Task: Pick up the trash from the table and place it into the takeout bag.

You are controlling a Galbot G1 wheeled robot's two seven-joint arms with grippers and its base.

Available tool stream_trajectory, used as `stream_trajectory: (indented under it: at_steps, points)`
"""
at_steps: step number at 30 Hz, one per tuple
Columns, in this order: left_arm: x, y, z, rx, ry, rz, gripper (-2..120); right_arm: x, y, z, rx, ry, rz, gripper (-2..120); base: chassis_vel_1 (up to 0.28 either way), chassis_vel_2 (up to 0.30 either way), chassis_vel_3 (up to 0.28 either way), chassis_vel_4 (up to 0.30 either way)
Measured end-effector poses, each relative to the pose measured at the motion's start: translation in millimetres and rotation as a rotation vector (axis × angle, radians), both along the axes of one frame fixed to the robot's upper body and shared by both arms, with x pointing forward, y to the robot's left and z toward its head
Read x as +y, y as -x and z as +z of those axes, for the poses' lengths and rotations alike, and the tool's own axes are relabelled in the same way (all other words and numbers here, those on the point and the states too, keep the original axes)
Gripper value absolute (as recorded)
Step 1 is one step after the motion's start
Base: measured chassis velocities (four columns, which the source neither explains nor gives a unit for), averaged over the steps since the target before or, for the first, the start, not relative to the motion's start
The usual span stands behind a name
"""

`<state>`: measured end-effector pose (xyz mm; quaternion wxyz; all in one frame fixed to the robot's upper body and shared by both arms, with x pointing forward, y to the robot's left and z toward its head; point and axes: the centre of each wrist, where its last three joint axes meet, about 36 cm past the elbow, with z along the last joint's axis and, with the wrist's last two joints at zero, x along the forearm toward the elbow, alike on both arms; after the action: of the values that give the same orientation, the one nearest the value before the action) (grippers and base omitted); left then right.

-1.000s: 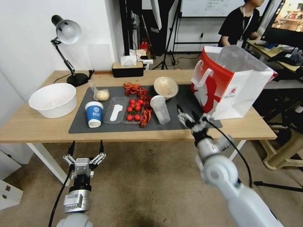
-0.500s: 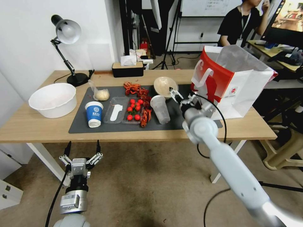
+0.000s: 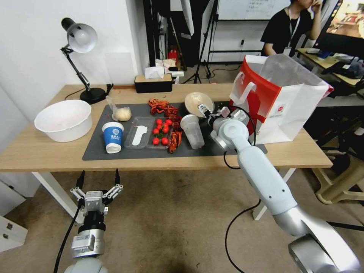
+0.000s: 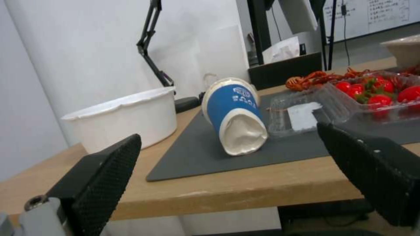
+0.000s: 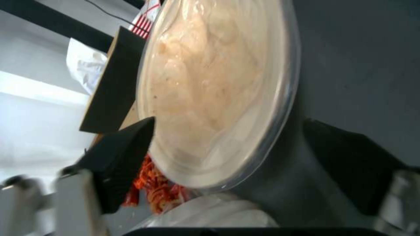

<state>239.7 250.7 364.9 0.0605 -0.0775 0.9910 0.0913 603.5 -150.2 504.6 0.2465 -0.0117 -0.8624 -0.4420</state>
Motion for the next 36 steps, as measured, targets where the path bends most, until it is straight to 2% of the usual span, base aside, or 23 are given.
stream_trajectory:
  at_steps: [1, 3, 5, 7, 9, 10, 13, 15, 17, 19, 21, 22, 25, 26, 27, 28, 29, 31, 32, 33, 34, 35, 36]
  points:
    - [0.0, 0.0, -0.2, 0.0, 0.001, 0.0, 100, 1.6, -1.7, 0.5, 0.007, -0.005, 0.001, 84, 0.0, 0.0, 0.0, 0.0]
    - [-0.6, 0.1, -1.3, 0.0, 0.005, -0.001, 100, 8.4, -4.4, 0.8, 0.019, -0.023, 0.007, 73, 0.0, 0.0, 0.0, 0.0]
    - [-0.8, 0.1, -1.6, 0.0, 0.006, -0.001, 100, 8.9, -4.5, 0.7, 0.021, -0.024, 0.008, 69, 0.0, 0.0, 0.0, 0.0]
    - [-1.5, 0.1, -2.0, 0.0, 0.01, -0.003, 100, 7.8, -4.6, -0.5, 0.029, -0.027, 0.004, 56, 0.0, 0.0, 0.0, 0.0]
    - [-1.6, 0.0, -2.0, 0.0, 0.011, -0.003, 100, 7.1, -4.5, -1.0, 0.031, -0.028, 0.003, 54, 0.0, 0.0, 0.0, 0.0]
    - [-1.7, -0.2, -1.9, -0.001, 0.011, -0.004, 100, 5.0, -4.2, -2.3, 0.036, -0.03, 0.001, 45, 0.0, 0.0, 0.0, 0.0]
    - [-1.9, -0.4, -1.9, -0.003, 0.012, -0.005, 100, 2.8, -3.8, -2.9, 0.038, -0.034, 0.0, 39, 0.0, 0.0, 0.0, 0.0]
    - [-2.2, -0.4, -1.8, -0.005, 0.013, -0.006, 100, -2.3, -3.1, -2.6, 0.037, -0.039, -0.003, 26, 0.0, 0.0, 0.0, 0.0]
    - [-2.3, -0.4, -1.8, -0.005, 0.014, -0.006, 100, -3.1, -3.0, -2.7, 0.037, -0.038, -0.004, 25, 0.0, 0.0, 0.0, 0.0]
    - [-2.5, -0.3, -1.8, -0.006, 0.015, -0.006, 100, -7.3, -2.6, -3.8, 0.017, -0.017, -0.002, 14, 0.0, 0.0, 0.0, 0.0]
    - [-2.6, -0.3, -1.8, -0.006, 0.015, -0.006, 100, -8.1, -2.4, -4.4, 0.008, -0.009, -0.002, 13, 0.0, 0.0, 0.0, 0.0]
    - [-2.7, -0.3, -1.8, -0.008, 0.016, -0.005, 100, -11.4, 1.0, -7.8, -0.045, 0.042, 0.009, 3, 0.0, 0.0, 0.0, 0.0]
    - [-3.1, -0.2, -1.9, -0.009, 0.017, -0.003, 100, -12.0, 4.8, -9.6, -0.086, 0.081, 0.023, 0, 0.0, 0.0, 0.0, 0.0]
    - [-4.0, 0.0, -2.2, -0.011, 0.021, 0.003, 100, -11.2, 12.5, -12.2, -0.203, 0.185, 0.048, 0, 0.0, 0.0, 0.0, 0.0]
    - [-4.3, 0.0, -2.2, -0.011, 0.022, 0.005, 100, -11.3, 15.7, -13.3, -0.27, 0.246, 0.057, 0, 0.0, 0.0, 0.0, 0.0]
    - [-4.5, 0.0, -2.3, -0.012, 0.023, 0.006, 100, -11.4, 17.3, -13.5, -0.313, 0.284, 0.064, 0, 0.0, 0.0, 0.0, 0.0]
    - [-4.5, 0.0, -2.3, -0.012, 0.023, 0.006, 100, -11.4, 17.3, -13.5, -0.313, 0.284, 0.064, 0, 0.0, 0.0, 0.0, 0.0]
    - [-5.3, -0.1, -2.3, -0.013, 0.026, 0.006, 100, -12.7, 21.9, -13.0, -0.543, 0.455, 0.097, 0, 0.0, 0.0, 0.0, 0.0]
    - [-5.3, -0.1, -2.3, -0.013, 0.026, 0.006, 100, -12.7, 21.9, -13.0, -0.543, 0.455, 0.097, 0, 0.0, 0.0, 0.0, 0.0]
    - [-5.6, -0.1, -2.2, -0.013, 0.027, 0.007, 100, -14.9, 21.6, -10.2, -0.663, 0.554, 0.104, 0, 0.0, 0.0, 0.0, 0.0]
    - [-5.7, -0.1, -2.1, -0.014, 0.027, 0.007, 100, -16.1, 21.1, -7.0, -0.73, 0.613, 0.103, 0, 0.0, 0.0, 0.0, 0.0]
    - [-5.7, -0.1, -2.1, -0.014, 0.027, 0.007, 100, -16.1, 21.1, -7.0, -0.73, 0.613, 0.103, 0, 0.0, 0.0, 0.0, 0.0]
    - [-5.8, 0.1, -2.0, -0.015, 0.028, 0.008, 100, -17.4, 21.2, 0.6, -0.825, 0.703, 0.092, 0, 0.0, 0.0, 0.0, 0.0]
